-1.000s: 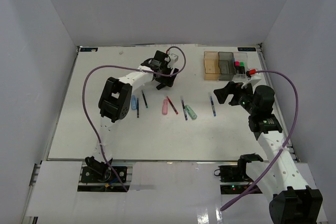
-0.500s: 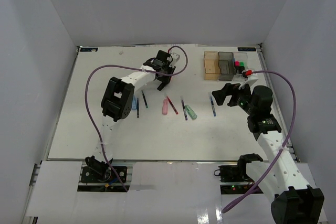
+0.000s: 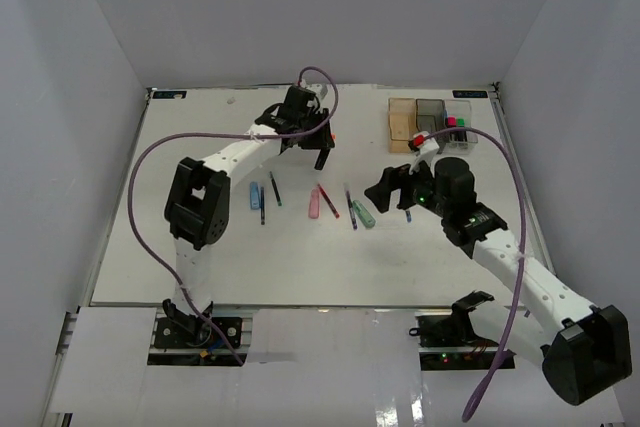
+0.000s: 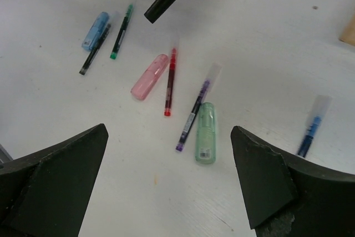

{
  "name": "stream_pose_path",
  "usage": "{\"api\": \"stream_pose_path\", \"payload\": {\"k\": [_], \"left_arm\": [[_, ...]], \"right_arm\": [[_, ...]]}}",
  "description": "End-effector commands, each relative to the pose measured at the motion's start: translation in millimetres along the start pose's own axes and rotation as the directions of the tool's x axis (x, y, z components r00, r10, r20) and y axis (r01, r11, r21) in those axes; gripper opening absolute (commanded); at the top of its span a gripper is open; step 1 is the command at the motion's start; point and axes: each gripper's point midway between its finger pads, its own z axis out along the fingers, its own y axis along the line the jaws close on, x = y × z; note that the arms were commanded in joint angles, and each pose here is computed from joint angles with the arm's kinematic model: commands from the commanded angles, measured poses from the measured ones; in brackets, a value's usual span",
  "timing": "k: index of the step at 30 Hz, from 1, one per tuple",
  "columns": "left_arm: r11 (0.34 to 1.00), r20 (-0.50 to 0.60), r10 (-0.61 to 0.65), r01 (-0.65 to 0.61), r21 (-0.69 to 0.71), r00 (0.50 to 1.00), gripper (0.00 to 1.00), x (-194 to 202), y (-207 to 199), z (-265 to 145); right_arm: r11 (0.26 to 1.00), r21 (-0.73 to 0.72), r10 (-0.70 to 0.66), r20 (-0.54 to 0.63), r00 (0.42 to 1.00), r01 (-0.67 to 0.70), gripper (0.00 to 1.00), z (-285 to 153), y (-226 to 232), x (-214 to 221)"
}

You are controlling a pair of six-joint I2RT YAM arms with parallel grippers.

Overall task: Sort the stationery into containers
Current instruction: Pick up the pen from the center of the board.

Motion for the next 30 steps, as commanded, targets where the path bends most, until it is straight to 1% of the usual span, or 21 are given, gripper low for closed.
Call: {"api": "stream_pose_path", "payload": {"k": [1, 2, 3, 4, 6, 8, 9, 10, 11, 12, 14, 15, 17, 18, 21, 23, 25, 27, 28, 29, 30], "left_arm": [[0.965, 0.135, -0.197, 0.168, 0.2, 0.971, 0.27, -45.2, -58.7, -63.0], [0.95, 0.151, -0.247, 0.208, 0.231, 0.957, 0.27, -51.0, -67.6, -78.3], [0.945, 0.15, -0.265, 0.226, 0.239, 0.952, 0.27, -42.6, -68.2, -78.3], [0.938, 0.154, -0.279, 0.234, 0.256, 0.948, 0.26, -40.5, -75.2, -83.4], [0.922, 0.179, -0.319, 0.262, 0.285, 0.931, 0.25, -38.9, -81.2, -97.4], [0.918, 0.204, -0.337, 0.273, 0.288, 0.919, 0.24, -38.5, -85.7, -105.3], [0.913, 0.22, -0.349, 0.277, 0.3, 0.911, 0.23, -39.2, -87.7, -112.6], [0.912, 0.231, -0.352, 0.277, 0.302, 0.907, 0.23, -38.3, -90.0, -115.1], [0.911, 0.24, -0.355, 0.276, 0.305, 0.904, 0.23, -38.7, -90.8, -118.2], [0.907, 0.251, -0.359, 0.272, 0.322, 0.899, 0.23, -38.7, -94.5, -123.6], [0.901, 0.272, -0.364, 0.262, 0.347, 0.891, 0.23, -42.3, -101.7, -134.7], [0.901, 0.277, -0.365, 0.263, 0.344, 0.889, 0.23, -41.9, -100.3, -133.5], [0.9, 0.29, -0.369, 0.261, 0.349, 0.883, 0.23, -40.2, -102.8, -141.0], [0.894, 0.313, -0.373, 0.248, 0.373, 0.874, 0.22, -46.5, -106.9, -146.5], [0.884, 0.333, -0.379, 0.232, 0.405, 0.864, 0.22, -48.3, -113.6, -159.7], [0.882, 0.345, -0.379, 0.223, 0.415, 0.859, 0.22, -48.9, -115.3, -166.6], [0.877, 0.344, -0.38, 0.217, 0.428, 0.858, 0.22, -48.1, -118.8, -169.5], [0.875, 0.339, -0.374, 0.207, 0.437, 0.863, 0.22, -44.9, -121.8, -171.4], [0.875, 0.337, -0.373, 0.206, 0.439, 0.865, 0.22, -43.9, -122.4, -172.1], [0.875, 0.334, -0.37, 0.204, 0.44, 0.867, 0.22, -41.8, -122.8, -172.1], [0.874, 0.333, -0.37, 0.203, 0.441, 0.867, 0.22, -39.6, -122.6, -173.0]], "right_arm": [[1.0, 0.001, -0.005, 0.107, 0.994, 0.005, 0.99, 16.7, 23.3, -43.9], [1.0, -0.001, 0.014, 0.108, 0.994, -0.014, 0.99, 20.8, 27.4, -46.1], [1.0, 0.001, 0.018, 0.094, 0.995, -0.019, 0.99, 28.9, 33.1, -42.5], [1.0, -0.004, 0.025, 0.111, 0.994, -0.024, 1.0, 32.7, 38.9, -50.4], [0.999, -0.013, 0.038, 0.097, 0.995, -0.037, 1.0, 43.4, 48.9, -48.1], [0.999, -0.007, 0.043, 0.121, 0.992, -0.042, 1.0, 49.2, 54.5, -59.9], [0.999, -0.017, 0.047, 0.108, 0.993, -0.045, 1.0, 55.2, 59.0, -57.4], [0.999, -0.027, 0.049, 0.118, 0.992, -0.047, 1.0, 56.9, 63.7, -63.8], [0.998, -0.036, 0.052, 0.12, 0.991, -0.048, 0.97, 60.8, 66.3, -65.4], [0.998, -0.044, 0.06, 0.12, 0.991, -0.055, 0.95, 62.3, 69.0, -67.1], [0.997, -0.046, 0.065, 0.132, 0.989, -0.059, 0.94, 66.5, 72.0, -73.3], [0.997, -0.045, 0.065, 0.136, 0.989, -0.06, 0.93, 67.7, 72.0, -75.6], [0.997, -0.046, 0.07, 0.14, 0.988, -0.064, 0.91, 70.6, 73.1, -78.8], [0.997, -0.052, 0.071, 0.137, 0.988, -0.065, 0.91, 73.8, 73.8, -77.5], [0.996, -0.056, 0.075, 0.133, 0.988, -0.068, 0.88, 78.8, 74.8, -76.9], [0.996, -0.054, 0.077, 0.128, 0.989, -0.071, 0.83, 81.5, 73.8, -75.3], [0.996, -0.061, 0.078, 0.125, 0.989, -0.071, 0.75, 84.8, 75.0, -73.6], [0.995, -0.061, 0.085, 0.126, 0.988, -0.077, 0.72, 86.3, 74.7, -74.4], [0.993, -0.095, 0.084, 0.126, 0.989, -0.072, 0.67, 85.6, 81.0, -75.9], [0.993, -0.099, 0.084, 0.127, 0.988, -0.071, 0.66, 86.3, 81.8, -76.5], [0.992, -0.103, 0.085, 0.133, 0.987, -0.071, 0.61, 86.0, 83.0, -79.3]]}}
